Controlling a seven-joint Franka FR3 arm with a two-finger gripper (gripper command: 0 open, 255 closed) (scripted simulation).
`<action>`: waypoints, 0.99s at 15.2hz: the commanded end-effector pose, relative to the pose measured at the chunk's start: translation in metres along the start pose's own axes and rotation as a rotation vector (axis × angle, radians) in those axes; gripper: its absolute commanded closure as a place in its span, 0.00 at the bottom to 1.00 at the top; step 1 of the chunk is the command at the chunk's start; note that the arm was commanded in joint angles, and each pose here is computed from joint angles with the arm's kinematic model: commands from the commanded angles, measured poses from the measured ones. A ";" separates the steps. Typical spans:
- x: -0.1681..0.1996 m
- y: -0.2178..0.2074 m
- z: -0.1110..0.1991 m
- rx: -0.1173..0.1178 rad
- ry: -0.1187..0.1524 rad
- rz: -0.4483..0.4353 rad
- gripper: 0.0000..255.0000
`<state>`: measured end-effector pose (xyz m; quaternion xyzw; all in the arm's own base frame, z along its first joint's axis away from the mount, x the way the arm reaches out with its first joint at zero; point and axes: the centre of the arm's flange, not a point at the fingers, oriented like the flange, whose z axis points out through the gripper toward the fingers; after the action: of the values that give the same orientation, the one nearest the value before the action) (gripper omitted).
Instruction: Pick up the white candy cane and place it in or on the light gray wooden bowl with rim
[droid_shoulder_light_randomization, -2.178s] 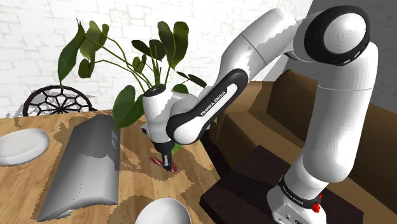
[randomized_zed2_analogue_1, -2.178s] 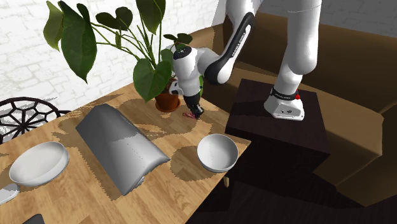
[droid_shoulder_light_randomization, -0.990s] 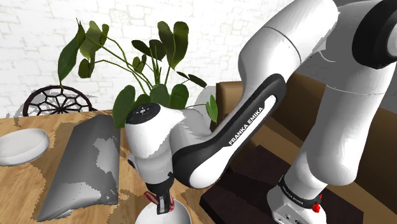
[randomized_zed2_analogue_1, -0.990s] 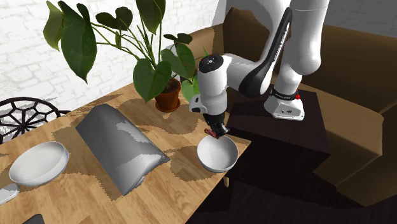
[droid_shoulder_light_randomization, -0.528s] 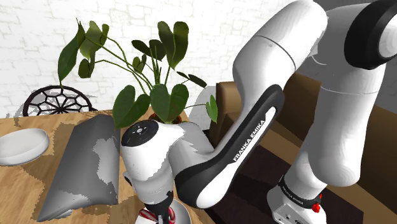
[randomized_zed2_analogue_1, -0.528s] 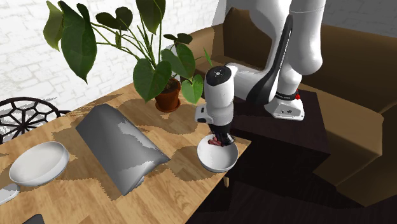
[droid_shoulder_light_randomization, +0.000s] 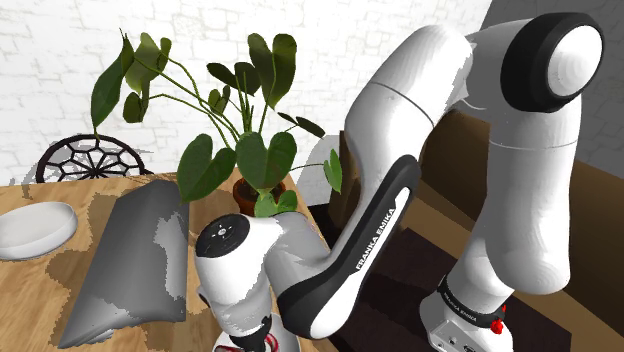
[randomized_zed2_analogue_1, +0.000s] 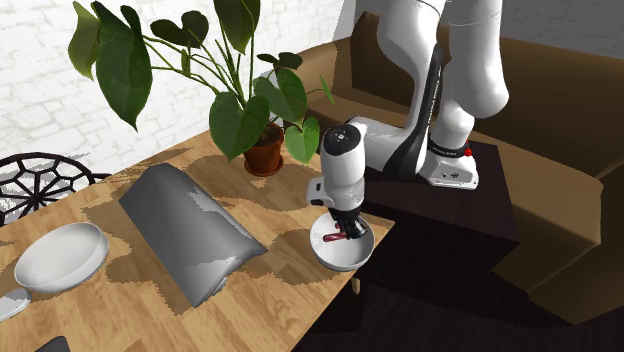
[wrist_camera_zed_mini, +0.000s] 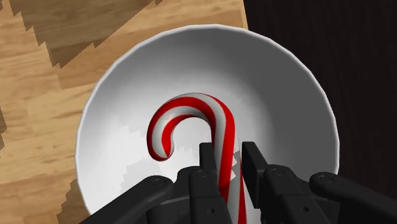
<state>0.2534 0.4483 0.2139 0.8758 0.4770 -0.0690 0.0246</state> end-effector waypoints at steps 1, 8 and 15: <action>0.002 0.000 0.010 0.000 0.000 0.000 1.00; 0.003 0.000 0.015 0.000 0.000 0.000 1.00; 0.003 0.000 0.015 0.000 0.000 0.000 0.00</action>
<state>0.2532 0.4488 0.1982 0.8758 0.4771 -0.0688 0.0246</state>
